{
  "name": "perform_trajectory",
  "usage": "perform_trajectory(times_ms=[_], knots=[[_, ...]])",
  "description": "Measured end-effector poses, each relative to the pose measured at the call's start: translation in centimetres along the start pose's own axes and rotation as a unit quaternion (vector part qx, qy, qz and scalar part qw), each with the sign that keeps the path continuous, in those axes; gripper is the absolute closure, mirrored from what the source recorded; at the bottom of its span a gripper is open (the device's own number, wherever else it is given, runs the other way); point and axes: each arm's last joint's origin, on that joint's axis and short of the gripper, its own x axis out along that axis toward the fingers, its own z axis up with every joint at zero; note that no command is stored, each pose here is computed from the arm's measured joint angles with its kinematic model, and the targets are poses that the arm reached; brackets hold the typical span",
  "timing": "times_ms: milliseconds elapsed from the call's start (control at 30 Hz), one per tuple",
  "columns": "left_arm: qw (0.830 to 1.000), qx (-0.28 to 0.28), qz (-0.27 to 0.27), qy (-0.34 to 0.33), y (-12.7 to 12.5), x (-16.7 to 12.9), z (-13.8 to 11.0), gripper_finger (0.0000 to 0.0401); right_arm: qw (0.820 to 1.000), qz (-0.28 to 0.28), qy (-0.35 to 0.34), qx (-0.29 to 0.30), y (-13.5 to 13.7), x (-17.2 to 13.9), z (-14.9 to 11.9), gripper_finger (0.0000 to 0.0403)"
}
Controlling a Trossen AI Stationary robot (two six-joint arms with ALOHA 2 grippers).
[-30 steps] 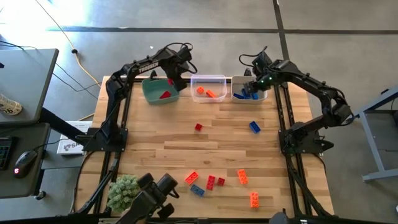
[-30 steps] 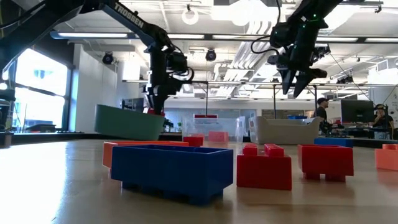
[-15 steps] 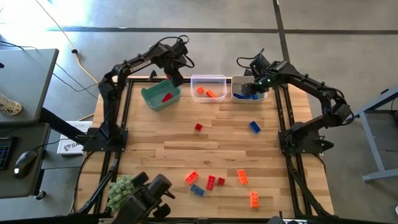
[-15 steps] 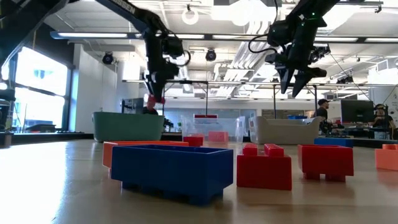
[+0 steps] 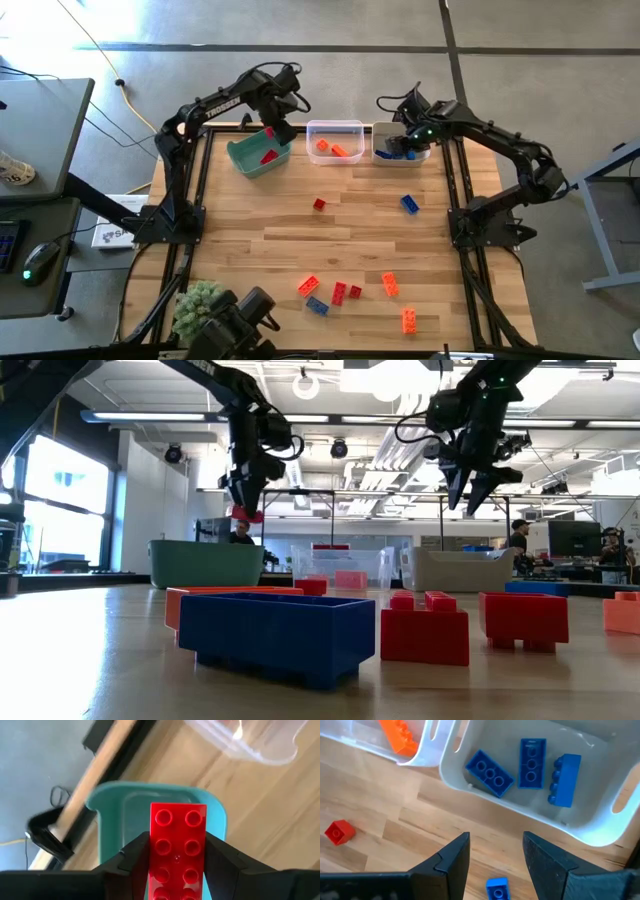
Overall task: Sort & place blocks by color
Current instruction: Put the red game piece into the blue bin, then adjust the blue bin
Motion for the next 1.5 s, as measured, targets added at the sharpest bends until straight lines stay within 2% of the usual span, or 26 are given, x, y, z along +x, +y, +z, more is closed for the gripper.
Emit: perform_trajectory(times_ms=[300,567,833,933,1133,1500], knots=[[0.999,-0.002,0.010,0.042,0.1,2.2,0.3,0.0275,1.000,0.007,0.006,-0.030,1.2,0.1,-0.7,0.0234],[0.996,-0.018,0.051,0.071,0.7,2.5,-0.1,0.0234,0.999,0.008,0.007,-0.041,1.5,0.1,-0.9,0.0234],[0.994,-0.025,0.048,0.091,0.8,2.5,-0.5,0.0189,0.998,0.008,0.008,-0.054,1.5,0.1,-0.9,0.0234],[0.994,-0.028,0.030,0.099,0.7,2.4,-0.6,0.0180,0.998,0.008,0.008,-0.060,1.5,0.1,-0.9,0.0234],[0.995,-0.032,-0.014,0.099,-0.5,1.8,-0.8,0.0184,0.998,0.008,0.008,-0.064,1.5,0.1,-0.9,0.0234],[0.997,-0.004,-0.015,0.069,-5.4,-1.6,-1.7,0.0184,0.996,0.008,0.008,-0.086,1.5,0.1,-0.9,0.0234]])
